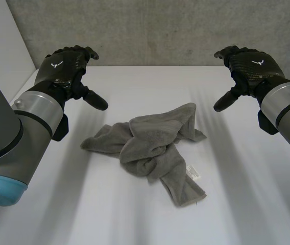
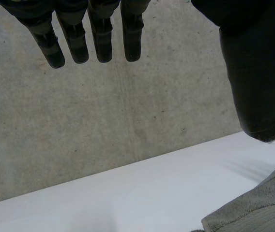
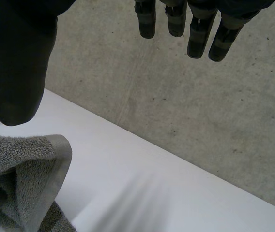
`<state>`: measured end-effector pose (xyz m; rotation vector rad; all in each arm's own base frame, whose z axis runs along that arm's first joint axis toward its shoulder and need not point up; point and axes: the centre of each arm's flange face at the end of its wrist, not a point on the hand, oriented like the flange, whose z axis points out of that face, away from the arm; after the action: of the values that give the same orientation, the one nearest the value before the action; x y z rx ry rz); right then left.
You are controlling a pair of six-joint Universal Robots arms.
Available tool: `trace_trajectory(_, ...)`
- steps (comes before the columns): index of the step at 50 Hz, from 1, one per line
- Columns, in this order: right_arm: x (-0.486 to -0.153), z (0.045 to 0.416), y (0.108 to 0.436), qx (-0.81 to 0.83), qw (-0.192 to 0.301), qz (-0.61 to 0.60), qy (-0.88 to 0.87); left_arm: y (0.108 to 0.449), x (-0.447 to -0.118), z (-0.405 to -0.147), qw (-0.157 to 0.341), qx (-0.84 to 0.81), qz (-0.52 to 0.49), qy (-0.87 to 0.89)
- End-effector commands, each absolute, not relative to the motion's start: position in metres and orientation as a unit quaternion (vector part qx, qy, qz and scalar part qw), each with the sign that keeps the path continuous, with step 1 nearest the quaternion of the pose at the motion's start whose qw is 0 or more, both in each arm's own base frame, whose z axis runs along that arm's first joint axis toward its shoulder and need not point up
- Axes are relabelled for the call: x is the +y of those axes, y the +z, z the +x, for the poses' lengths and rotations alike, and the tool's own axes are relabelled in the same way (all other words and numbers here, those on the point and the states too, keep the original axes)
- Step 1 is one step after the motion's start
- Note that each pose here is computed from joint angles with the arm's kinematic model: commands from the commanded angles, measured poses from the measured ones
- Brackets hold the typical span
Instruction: Fold the towel.
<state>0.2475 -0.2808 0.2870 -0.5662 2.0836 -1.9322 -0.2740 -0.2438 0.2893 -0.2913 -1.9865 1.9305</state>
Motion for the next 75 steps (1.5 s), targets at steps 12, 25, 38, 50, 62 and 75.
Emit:
trace_trajectory(12, -0.281, 0.248, 0.287, 0.713, 0.122, -0.195, -0.662, 0.289, -0.244, -0.274, 0.177, -0.702, -0.103, 0.682)
trace_trajectory(25, -0.280, 0.248, 0.288, 0.712, 0.123, -0.195, -0.663, 0.289, -0.244, -0.274, 0.177, -0.702, -0.103, 0.682)
trace_trajectory(38, -0.279, 0.248, 0.287, 0.711, 0.127, -0.198, -0.662, 0.288, -0.244, -0.275, 0.179, -0.703, -0.104, 0.681)
trace_trajectory(50, -0.276, 0.251, 0.292, 0.704, 0.144, -0.211, -0.663, 0.289, -0.244, -0.274, 0.177, -0.702, -0.102, 0.682)
trace_trajectory(62, -0.277, 0.252, 0.300, 0.691, 0.138, -0.223, -0.674, 0.289, -0.244, -0.274, 0.180, -0.703, -0.100, 0.681)
trace_trajectory(75, -0.243, 0.305, 0.306, 0.524, 0.061, -0.488, -0.696, 0.226, -0.223, -0.284, 0.201, -0.800, -0.045, 0.563)
